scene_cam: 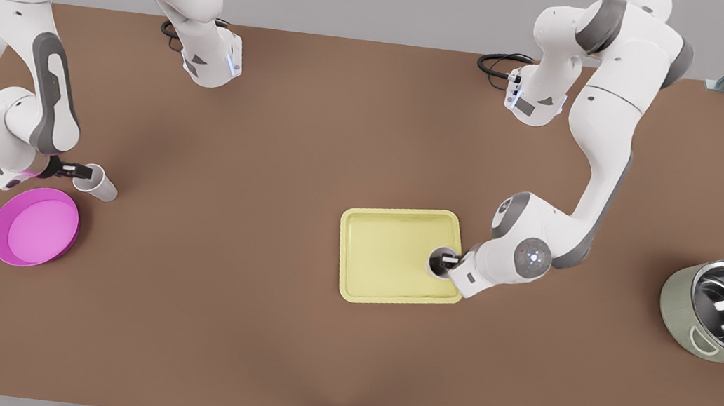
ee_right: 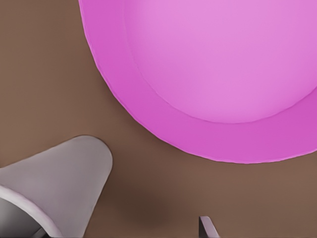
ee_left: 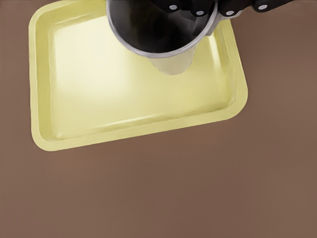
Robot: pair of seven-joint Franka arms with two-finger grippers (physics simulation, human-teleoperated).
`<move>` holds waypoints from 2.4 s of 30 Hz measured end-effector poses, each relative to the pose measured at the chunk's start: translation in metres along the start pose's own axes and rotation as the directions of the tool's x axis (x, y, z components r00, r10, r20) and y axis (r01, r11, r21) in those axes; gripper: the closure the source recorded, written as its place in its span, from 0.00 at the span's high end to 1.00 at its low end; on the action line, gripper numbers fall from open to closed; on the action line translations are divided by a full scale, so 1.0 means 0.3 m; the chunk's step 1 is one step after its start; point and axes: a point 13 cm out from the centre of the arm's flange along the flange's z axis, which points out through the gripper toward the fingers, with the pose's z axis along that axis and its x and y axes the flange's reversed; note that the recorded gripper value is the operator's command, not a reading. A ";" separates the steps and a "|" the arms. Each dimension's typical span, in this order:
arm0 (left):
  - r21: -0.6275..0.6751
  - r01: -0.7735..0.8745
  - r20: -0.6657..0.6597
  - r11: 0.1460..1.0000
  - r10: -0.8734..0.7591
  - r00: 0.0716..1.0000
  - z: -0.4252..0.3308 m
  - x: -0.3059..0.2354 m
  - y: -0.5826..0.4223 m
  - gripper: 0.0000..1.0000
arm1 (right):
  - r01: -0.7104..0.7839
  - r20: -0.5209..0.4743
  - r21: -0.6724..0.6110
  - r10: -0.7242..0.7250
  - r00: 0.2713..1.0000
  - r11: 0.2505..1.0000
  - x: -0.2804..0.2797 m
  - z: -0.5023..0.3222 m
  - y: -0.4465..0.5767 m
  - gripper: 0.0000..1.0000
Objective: Use both arms to respectively pick up the white IKEA cups from the middle-left and middle-right positions, then place the white IKEA cups onto the middle-middle tray, ensuring that the cups remain upright and do not tip over
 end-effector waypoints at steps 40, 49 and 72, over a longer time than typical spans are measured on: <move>-0.187 0.481 0.158 0.857 -0.457 0.875 -0.997 0.206 0.596 1.00 | 0.494 0.237 -0.185 -0.449 0.861 0.850 -0.470 -0.252 2.371 0.21; -0.208 0.374 0.008 0.904 -0.381 0.925 -0.976 0.321 0.558 1.00 | 0.281 0.084 -0.261 -0.268 0.960 0.924 -0.350 -0.056 2.537 0.21; -0.128 0.283 -0.108 0.950 -0.297 0.949 -0.913 0.331 0.576 1.00 | -0.060 -0.039 -0.314 0.051 0.998 0.947 -0.375 -0.275 2.416 1.00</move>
